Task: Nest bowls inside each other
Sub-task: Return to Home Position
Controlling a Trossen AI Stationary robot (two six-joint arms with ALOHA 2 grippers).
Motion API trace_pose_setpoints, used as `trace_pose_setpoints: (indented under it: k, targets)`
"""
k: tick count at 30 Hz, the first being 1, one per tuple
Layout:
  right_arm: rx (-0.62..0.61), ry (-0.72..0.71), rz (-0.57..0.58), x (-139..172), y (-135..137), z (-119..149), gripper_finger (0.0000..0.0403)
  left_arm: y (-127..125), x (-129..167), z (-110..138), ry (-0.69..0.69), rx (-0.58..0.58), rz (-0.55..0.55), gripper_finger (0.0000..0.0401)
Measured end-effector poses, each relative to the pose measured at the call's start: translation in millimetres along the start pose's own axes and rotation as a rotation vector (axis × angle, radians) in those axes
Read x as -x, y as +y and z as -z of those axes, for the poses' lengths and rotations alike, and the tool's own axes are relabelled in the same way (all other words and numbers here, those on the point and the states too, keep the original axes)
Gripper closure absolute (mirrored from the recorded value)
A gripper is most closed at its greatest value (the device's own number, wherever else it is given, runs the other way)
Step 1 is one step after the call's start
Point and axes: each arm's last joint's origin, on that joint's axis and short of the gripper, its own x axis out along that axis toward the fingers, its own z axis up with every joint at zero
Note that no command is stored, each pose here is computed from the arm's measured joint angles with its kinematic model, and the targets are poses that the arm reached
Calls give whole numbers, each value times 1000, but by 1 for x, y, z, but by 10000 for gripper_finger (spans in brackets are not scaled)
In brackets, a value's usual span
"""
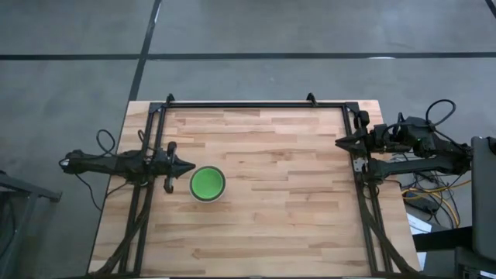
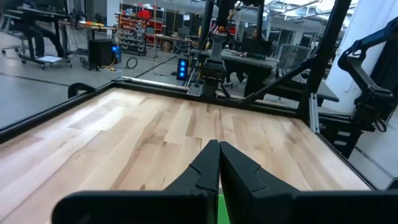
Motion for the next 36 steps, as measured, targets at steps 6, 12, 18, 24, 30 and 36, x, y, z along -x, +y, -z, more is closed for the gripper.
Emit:
trace_pose_setpoints:
  k: [6, 12, 18, 24, 30, 36]
  targets:
    - [0, 0, 0, 0, 0, 0, 369, 0, 0, 0, 2, -6, 0, 387]
    - [0, 0, 0, 0, 0, 0, 369, 0, 0, 1, 4, -112, -1, 387]
    - [0, 0, 0, 0, 0, 0, 369, 0, 0, 1, 5, -117, -1, 387]
    - [0, 0, 0, 0, 0, 0, 369, 0, 0, 1, 5, -115, -1, 387]
    - [0, 0, 0, 0, 0, 0, 369, 0, 0, 1, 5, -115, -1, 387]
    - [0, 0, 0, 0, 0, 0, 369, 0, 0, 1, 2, -114, -1, 387]
